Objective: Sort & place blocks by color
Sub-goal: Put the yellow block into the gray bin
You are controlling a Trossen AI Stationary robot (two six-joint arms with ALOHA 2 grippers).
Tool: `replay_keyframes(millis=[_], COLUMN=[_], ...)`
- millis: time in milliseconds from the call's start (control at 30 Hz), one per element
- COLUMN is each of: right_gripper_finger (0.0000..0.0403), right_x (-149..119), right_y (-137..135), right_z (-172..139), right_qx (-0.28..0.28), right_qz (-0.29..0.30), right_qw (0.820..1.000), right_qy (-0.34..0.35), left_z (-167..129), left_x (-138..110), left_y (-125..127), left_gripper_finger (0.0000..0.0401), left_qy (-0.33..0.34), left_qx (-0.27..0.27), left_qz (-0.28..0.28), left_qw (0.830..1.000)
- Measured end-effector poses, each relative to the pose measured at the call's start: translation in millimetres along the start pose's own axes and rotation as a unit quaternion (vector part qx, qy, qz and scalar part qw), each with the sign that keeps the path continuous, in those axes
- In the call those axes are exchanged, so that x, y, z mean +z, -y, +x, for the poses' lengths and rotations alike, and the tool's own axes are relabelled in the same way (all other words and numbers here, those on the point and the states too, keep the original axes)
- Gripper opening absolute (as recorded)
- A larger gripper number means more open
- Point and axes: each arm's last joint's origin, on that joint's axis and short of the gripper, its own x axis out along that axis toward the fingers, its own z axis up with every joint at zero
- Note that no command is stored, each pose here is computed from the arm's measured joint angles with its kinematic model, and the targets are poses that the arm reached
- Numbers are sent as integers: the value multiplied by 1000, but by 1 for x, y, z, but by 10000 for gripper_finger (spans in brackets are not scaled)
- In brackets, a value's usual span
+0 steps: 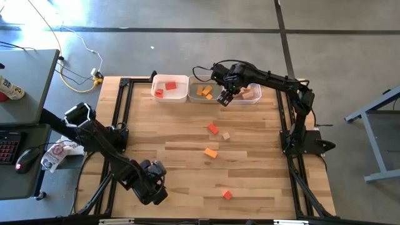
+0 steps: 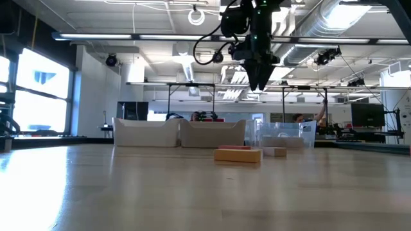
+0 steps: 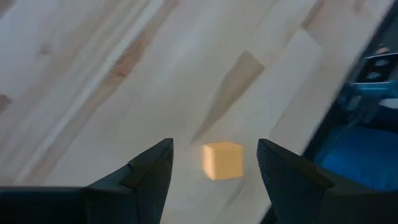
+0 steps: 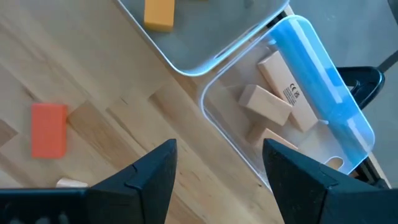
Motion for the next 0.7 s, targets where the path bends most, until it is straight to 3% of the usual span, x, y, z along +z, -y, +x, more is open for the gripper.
replay_keyframes(millis=[200, 700], right_gripper_finger=[224, 224], right_x=[0, 0], right_y=[-1, -1], right_z=[0, 0], right_qx=[2, 3], right_qz=[11, 24], right_qw=[1000, 1000], right_qy=[0, 1], left_z=[8, 38], left_x=[-9, -24], left_y=[9, 14], left_gripper_finger=[219, 219], left_qy=[8, -3], left_qx=[-17, 11], left_qz=[-6, 4], left_qw=[1000, 1000])
